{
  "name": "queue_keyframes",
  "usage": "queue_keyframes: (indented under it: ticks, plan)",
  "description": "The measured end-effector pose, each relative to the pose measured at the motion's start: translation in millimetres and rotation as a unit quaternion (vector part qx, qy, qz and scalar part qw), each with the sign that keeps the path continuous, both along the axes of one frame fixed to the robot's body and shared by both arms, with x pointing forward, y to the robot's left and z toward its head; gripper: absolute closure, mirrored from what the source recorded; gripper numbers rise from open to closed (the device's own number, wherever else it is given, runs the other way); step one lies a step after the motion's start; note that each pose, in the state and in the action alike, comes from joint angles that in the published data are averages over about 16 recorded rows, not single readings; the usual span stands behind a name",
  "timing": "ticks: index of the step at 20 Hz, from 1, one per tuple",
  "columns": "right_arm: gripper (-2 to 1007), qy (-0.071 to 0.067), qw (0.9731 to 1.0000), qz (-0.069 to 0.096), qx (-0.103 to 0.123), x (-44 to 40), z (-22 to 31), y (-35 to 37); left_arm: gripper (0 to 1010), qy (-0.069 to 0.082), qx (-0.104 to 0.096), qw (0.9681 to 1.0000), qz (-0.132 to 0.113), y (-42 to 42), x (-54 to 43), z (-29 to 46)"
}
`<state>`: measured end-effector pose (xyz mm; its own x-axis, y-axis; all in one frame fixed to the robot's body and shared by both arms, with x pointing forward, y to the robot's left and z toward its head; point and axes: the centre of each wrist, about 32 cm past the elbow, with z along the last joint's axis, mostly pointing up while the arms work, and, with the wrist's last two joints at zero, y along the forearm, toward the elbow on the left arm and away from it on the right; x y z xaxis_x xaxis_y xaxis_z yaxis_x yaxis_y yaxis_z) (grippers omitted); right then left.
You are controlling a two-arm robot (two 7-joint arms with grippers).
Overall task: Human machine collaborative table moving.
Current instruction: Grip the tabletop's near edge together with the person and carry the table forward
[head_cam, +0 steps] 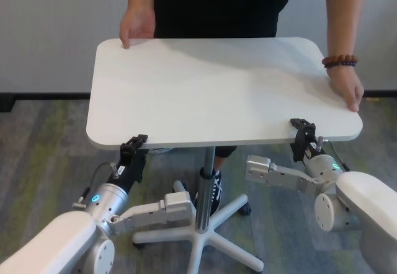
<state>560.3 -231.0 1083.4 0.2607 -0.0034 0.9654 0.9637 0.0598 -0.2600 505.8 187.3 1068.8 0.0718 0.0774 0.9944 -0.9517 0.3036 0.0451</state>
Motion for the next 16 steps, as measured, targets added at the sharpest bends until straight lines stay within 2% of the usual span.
queue_keyframes:
  ticks: [16]
  plan:
    - [714,0.001,1.0000,0.005,0.004,2.6,-3.2,0.4,715,-0.002,0.002,1.0000,0.005,-0.3,1.7,-3.0]
